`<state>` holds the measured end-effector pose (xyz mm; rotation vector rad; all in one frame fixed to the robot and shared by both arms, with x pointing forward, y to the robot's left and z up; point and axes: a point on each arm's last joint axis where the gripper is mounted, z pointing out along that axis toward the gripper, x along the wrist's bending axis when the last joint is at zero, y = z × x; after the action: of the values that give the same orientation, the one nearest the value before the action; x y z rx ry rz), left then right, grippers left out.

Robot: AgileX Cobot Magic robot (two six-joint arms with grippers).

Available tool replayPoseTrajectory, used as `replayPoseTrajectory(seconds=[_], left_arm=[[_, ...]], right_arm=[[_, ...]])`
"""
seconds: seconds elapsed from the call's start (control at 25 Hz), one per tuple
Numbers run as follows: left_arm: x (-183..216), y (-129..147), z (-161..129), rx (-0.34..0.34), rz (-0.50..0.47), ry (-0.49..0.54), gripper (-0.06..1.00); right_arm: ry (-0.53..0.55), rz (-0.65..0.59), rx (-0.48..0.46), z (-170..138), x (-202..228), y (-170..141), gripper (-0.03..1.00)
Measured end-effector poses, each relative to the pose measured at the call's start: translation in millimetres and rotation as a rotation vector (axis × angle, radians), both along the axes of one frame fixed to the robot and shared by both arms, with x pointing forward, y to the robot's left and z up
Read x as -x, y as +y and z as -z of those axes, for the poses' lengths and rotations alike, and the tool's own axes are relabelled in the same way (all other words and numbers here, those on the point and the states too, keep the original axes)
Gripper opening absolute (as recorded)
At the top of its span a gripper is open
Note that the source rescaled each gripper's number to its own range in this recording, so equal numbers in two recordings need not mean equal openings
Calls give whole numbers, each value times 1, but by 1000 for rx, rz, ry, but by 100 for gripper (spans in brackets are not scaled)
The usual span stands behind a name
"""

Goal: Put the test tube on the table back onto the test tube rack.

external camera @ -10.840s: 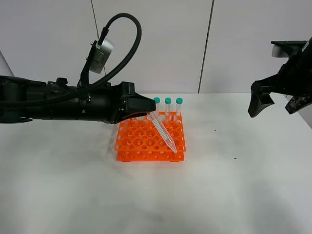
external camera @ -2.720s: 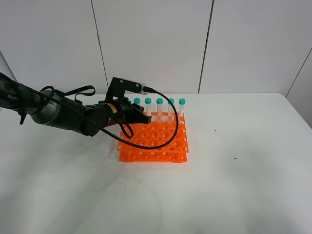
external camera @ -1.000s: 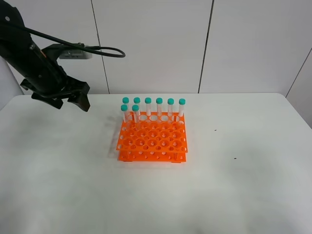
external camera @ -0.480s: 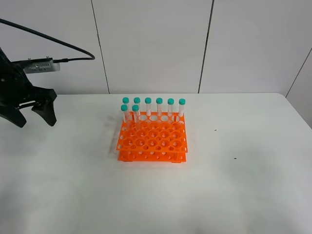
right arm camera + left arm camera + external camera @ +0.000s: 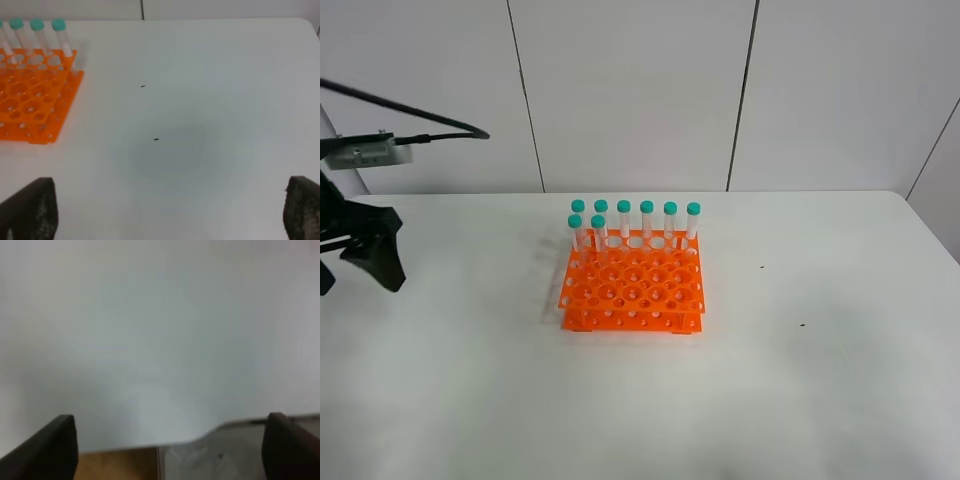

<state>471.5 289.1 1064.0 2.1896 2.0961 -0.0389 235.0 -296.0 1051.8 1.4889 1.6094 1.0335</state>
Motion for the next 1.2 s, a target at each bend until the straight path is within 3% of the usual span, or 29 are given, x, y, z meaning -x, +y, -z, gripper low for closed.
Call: replayPoseTrajectory(seconds=[0.32,0.56,0.84,1.2], left_arm=[[115,2,7,1,0,-132,98],[174,4,24,-8,-7,-395,98],[206,9,26,-43,-31,-632,98],[222,10,24,-46,-41,-743,98]], right_arm=[[0,0,0,0,0,0,100],[0,0,0,0,0,0,100],[0,0,0,0,0,0,100],[0,0,0,0,0,0,100]])
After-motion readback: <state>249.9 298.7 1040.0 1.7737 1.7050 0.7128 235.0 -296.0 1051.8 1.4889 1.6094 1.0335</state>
